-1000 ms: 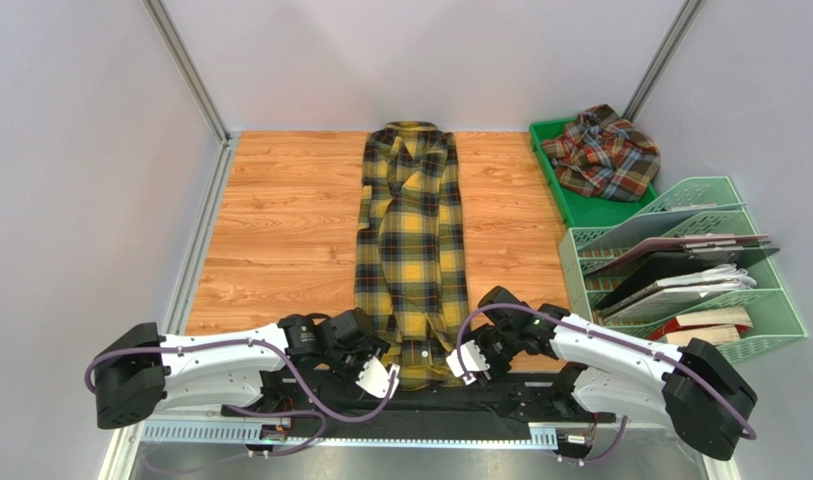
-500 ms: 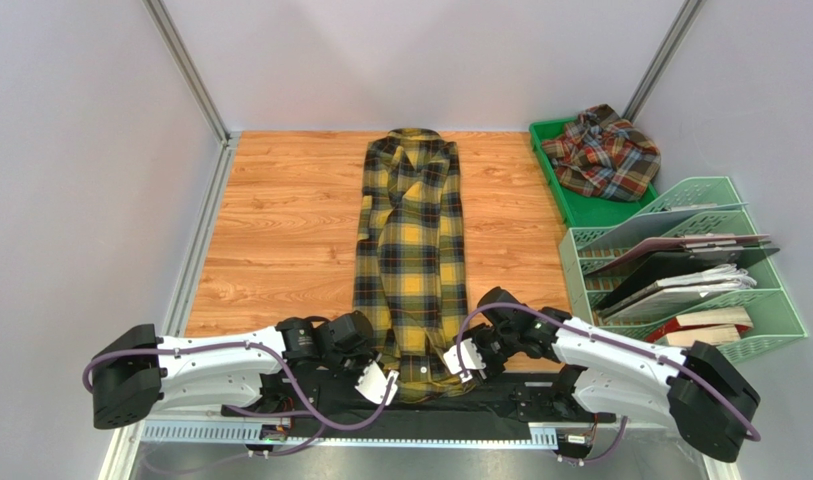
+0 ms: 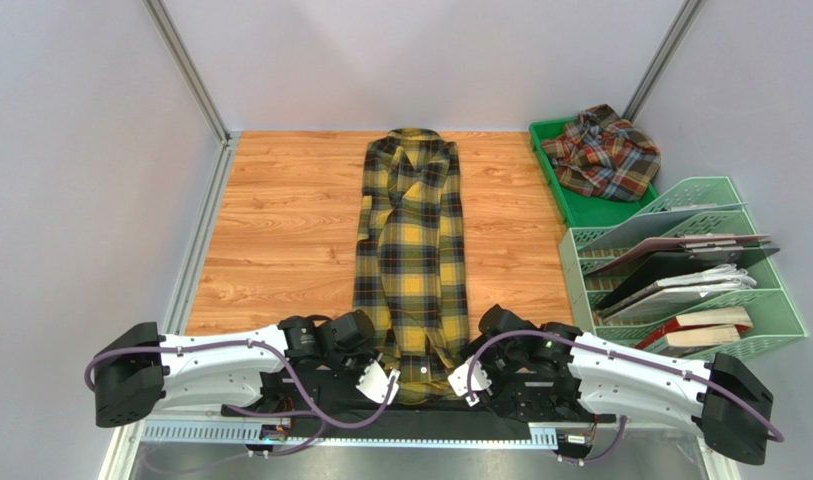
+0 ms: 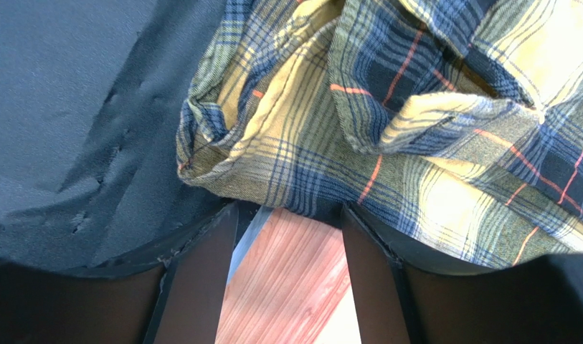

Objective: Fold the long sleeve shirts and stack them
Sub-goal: Fold the shirt

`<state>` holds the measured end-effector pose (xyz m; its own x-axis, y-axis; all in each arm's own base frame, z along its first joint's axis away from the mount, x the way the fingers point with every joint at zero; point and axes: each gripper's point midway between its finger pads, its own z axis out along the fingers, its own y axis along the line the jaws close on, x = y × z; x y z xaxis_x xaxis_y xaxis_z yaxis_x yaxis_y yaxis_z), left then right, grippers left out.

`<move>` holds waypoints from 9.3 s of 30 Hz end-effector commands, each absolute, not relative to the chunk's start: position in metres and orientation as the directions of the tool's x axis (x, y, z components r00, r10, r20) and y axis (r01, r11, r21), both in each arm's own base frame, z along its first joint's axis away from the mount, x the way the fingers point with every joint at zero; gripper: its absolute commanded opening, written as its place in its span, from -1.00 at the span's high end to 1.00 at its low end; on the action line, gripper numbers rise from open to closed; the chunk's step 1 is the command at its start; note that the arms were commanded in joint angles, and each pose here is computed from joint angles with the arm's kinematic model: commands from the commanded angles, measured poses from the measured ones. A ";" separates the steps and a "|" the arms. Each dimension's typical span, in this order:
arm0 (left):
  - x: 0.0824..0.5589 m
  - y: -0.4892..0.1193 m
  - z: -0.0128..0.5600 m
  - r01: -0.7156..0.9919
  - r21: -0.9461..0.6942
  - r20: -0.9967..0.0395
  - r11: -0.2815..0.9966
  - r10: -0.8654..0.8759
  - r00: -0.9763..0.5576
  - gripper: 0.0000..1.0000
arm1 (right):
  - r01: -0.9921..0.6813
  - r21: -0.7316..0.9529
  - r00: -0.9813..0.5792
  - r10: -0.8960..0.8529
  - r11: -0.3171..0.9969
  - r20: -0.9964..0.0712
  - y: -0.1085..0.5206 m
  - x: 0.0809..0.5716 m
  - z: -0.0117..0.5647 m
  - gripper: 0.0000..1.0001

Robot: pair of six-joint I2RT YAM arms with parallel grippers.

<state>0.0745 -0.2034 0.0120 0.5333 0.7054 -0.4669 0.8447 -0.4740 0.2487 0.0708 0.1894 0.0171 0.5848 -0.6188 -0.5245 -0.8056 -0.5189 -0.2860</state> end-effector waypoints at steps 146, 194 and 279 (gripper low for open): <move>0.396 -0.225 0.073 0.269 -0.781 -0.330 0.563 -0.006 -0.944 -0.25 | -0.322 0.770 -0.944 -0.130 0.551 -0.302 0.237 0.399 0.054 0.01; 0.251 -0.229 0.074 0.101 -0.861 -0.166 0.498 -0.088 -0.982 -0.09 | -0.027 0.857 -0.992 -0.119 0.515 0.041 0.250 0.243 0.034 0.14; 0.172 -0.199 0.121 0.945 0.226 -0.654 -0.237 0.682 0.328 1.00 | -0.967 -0.256 0.165 -0.750 0.007 -0.640 0.193 0.198 0.122 1.00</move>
